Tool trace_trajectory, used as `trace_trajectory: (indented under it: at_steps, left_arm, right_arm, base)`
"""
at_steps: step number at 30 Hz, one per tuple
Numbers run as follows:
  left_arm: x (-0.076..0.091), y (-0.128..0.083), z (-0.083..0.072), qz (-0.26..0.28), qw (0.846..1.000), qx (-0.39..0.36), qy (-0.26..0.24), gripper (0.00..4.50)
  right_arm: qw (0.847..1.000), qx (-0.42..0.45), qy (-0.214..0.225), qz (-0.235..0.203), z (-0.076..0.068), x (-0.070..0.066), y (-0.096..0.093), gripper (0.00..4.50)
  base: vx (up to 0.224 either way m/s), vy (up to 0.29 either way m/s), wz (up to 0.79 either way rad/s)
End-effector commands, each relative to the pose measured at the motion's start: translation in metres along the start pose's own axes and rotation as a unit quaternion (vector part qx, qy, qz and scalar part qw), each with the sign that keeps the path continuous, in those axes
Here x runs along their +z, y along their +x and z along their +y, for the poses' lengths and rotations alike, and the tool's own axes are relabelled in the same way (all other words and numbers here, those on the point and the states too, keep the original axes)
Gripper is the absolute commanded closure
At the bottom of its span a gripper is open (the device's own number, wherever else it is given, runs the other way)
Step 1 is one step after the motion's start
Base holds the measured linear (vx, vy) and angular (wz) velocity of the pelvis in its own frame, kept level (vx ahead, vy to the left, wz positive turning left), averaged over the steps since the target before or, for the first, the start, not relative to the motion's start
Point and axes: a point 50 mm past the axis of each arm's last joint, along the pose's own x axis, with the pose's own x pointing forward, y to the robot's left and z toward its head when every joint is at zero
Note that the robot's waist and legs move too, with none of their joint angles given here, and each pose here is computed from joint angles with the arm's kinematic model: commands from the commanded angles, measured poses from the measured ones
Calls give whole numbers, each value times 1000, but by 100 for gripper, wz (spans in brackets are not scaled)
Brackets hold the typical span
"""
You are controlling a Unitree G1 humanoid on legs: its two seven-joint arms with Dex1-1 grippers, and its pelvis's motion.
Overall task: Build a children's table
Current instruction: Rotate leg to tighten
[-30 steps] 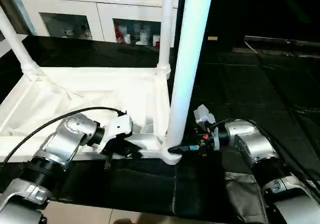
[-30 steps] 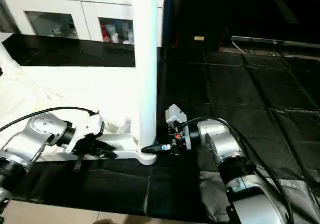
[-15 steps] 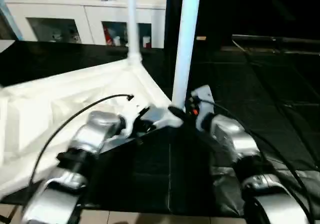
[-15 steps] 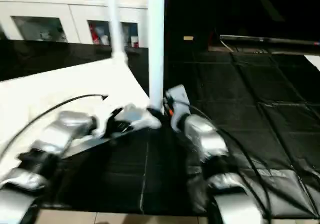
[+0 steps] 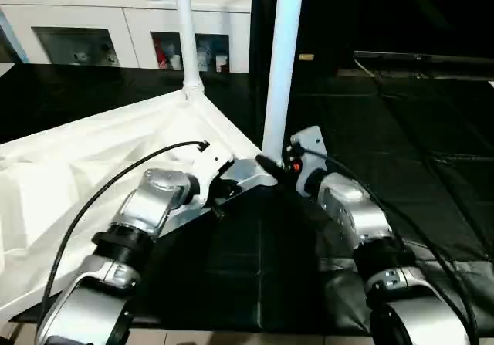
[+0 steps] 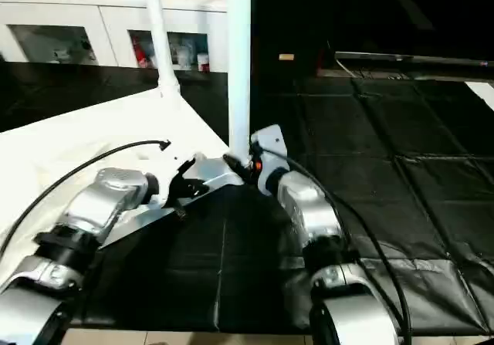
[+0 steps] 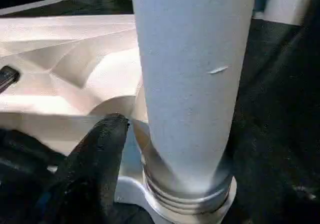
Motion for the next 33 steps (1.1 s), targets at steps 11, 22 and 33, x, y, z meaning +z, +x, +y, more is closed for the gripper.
trace_trajectory:
  at_steps: [11, 22, 33]
  left_arm:
    - [-5, -29, 3, 15, 988, -113, 101, 450]
    - [-12, -48, -4, 50, 962, -224, 150, 450]
    - [-15, -50, -8, 57, 952, -252, 165, 450]
  right_arm:
    - [982, 178, -38, 44, -3, -8, -27, 5]
    - [946, 304, -69, 88, -10, -1, -51, 5]
    - [930, 347, -75, 97, 2, -5, -42, 5]
  base:
    - [0, 0, 0]
    - [0, 0, 0]
    - [0, 0, 0]
